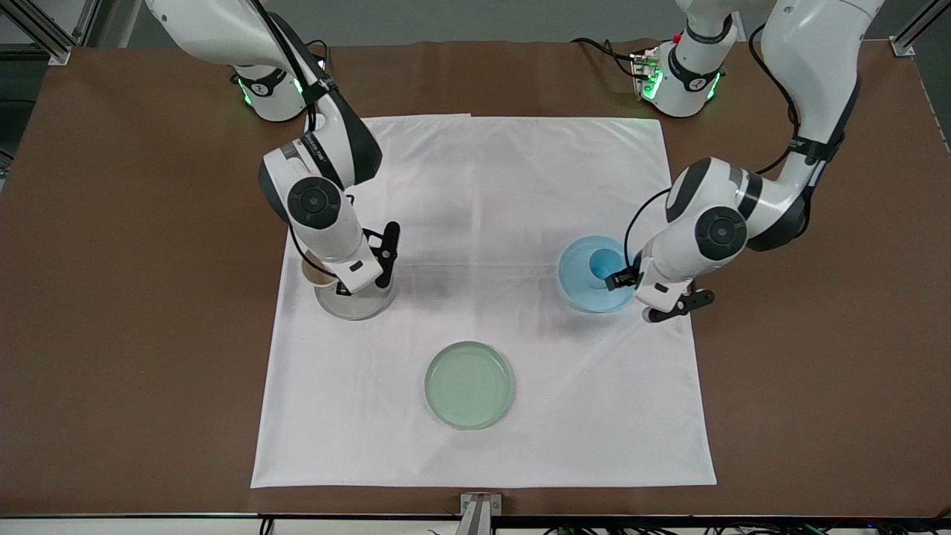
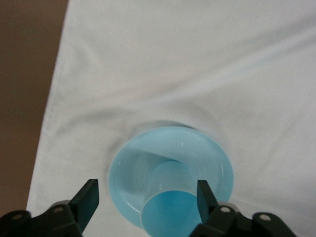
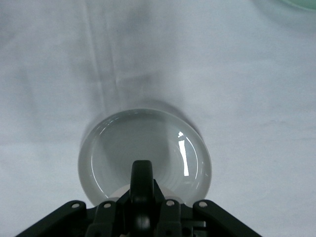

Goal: Place blue cup in blue plate and white mug in gray plate
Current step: 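Open the left gripper and withdraw it from the blue cup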

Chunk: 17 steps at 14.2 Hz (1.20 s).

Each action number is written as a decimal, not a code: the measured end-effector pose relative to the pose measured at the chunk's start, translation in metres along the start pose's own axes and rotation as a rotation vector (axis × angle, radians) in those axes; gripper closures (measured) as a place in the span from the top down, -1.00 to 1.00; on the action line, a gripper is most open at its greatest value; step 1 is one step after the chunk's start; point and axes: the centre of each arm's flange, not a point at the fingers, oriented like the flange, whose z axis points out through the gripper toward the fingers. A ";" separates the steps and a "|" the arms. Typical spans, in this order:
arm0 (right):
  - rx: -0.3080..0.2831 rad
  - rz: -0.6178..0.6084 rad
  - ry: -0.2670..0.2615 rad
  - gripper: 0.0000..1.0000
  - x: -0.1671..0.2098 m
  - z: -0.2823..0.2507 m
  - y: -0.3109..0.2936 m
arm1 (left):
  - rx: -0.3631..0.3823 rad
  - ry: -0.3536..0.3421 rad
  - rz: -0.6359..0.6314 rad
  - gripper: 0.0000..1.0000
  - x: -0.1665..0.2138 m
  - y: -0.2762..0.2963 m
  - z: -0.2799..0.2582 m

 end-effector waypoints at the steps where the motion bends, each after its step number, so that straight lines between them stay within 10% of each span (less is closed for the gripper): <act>1: -0.010 -0.016 -0.016 -0.81 0.001 0.011 0.001 | -0.006 0.016 -0.010 0.99 0.015 -0.008 -0.028; 8: -0.048 -0.051 0.002 -0.81 0.011 0.043 0.007 | 0.100 0.166 0.094 1.00 0.074 -0.085 -0.204; 17: -0.059 -0.094 0.012 -0.81 0.034 0.054 -0.006 | 0.165 0.178 0.252 1.00 0.013 -0.130 -0.307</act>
